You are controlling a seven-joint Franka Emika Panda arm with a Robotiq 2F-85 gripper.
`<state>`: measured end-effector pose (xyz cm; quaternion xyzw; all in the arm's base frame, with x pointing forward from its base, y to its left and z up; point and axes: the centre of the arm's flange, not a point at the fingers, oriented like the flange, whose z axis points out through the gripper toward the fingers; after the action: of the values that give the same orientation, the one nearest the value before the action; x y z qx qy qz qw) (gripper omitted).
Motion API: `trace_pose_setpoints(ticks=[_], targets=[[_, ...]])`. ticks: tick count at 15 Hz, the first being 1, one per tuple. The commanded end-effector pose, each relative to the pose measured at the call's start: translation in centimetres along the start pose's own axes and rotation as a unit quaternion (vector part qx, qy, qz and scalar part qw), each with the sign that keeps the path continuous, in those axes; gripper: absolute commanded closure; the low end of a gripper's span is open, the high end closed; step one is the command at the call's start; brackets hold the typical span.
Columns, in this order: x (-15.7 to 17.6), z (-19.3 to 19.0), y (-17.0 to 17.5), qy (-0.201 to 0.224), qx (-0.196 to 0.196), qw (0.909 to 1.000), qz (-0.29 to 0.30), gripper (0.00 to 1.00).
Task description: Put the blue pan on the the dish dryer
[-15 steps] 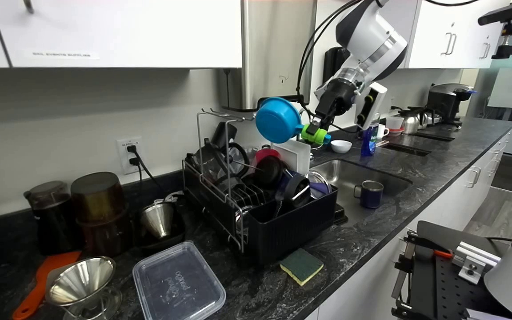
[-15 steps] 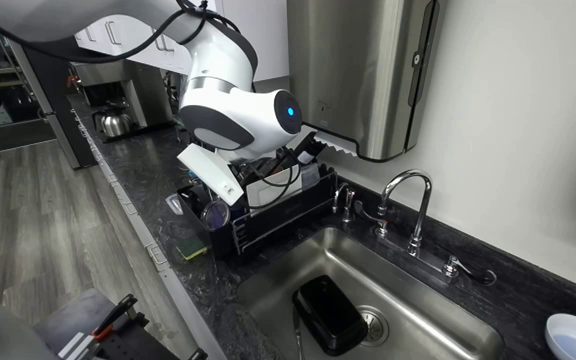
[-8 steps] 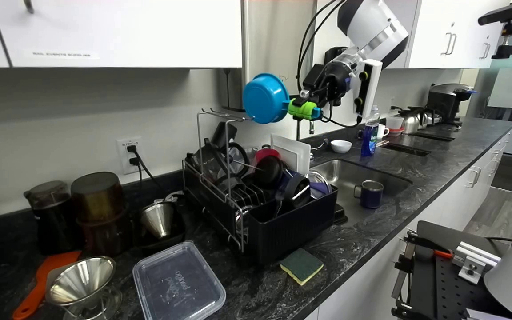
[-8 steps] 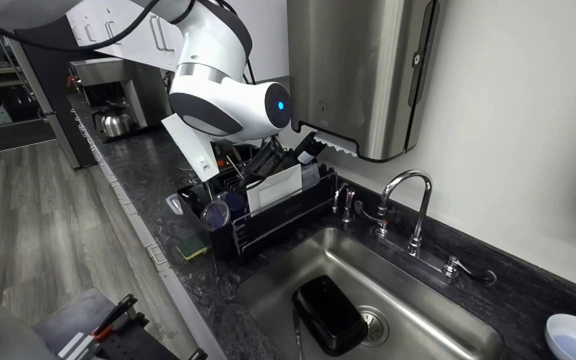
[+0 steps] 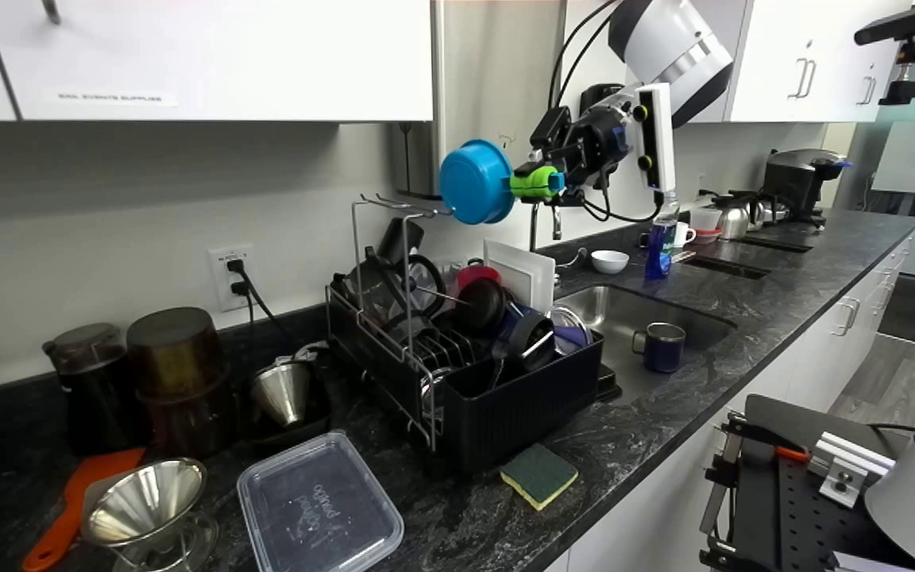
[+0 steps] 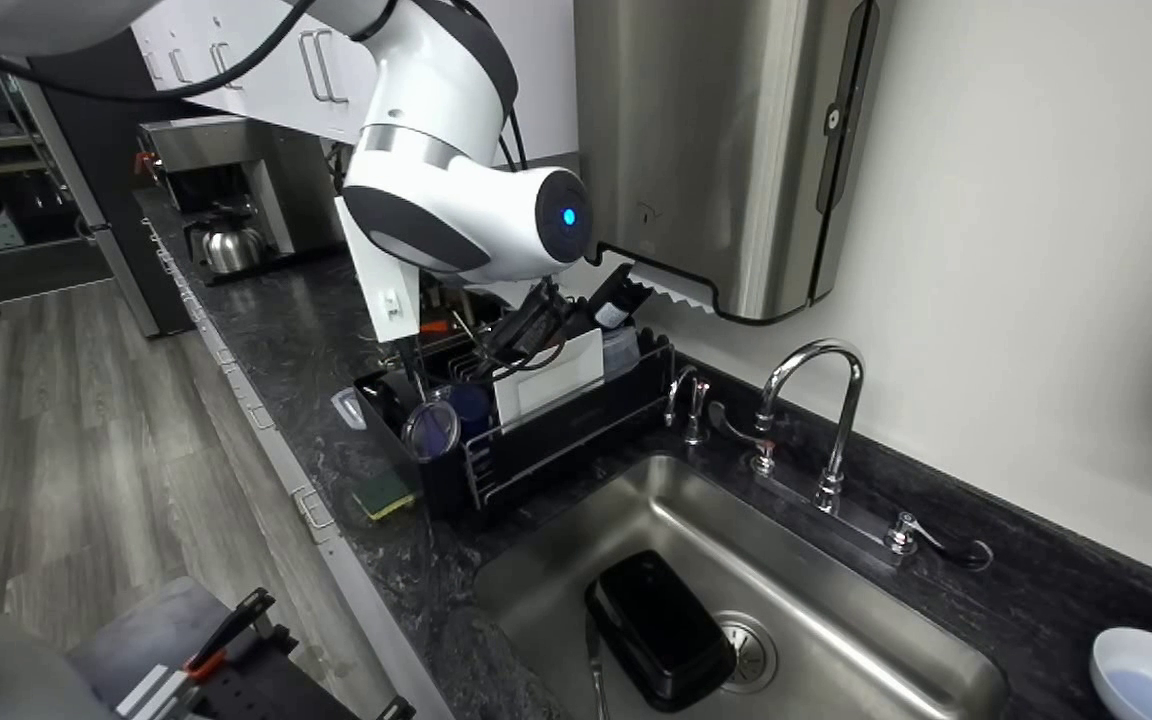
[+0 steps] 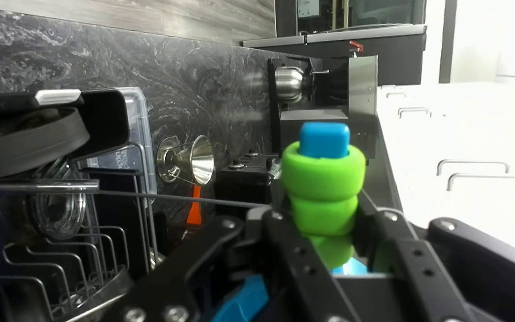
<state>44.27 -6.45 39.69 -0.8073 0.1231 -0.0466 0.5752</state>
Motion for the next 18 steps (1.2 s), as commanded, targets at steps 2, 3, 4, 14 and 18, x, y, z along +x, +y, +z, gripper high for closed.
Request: trace_pose_setpoints(ticks=[2, 3, 4, 14, 18], targets=[[0.8, 0.2, 0.3, 0.003, 0.014, 0.9973, 0.073, 0.92], [0.9, 0.3, 0.5, 0.004, 0.014, 0.9963, 0.085, 0.92], [1.0, 0.3, 0.7, 0.005, 0.015, 0.9952, 0.097, 0.92], [2.1, -0.2, 3.2, 0.028, 0.023, 0.9852, 0.168, 0.92], [2.6, -0.9, 4.5, 0.039, 0.023, 0.9814, 0.186, 0.92]])
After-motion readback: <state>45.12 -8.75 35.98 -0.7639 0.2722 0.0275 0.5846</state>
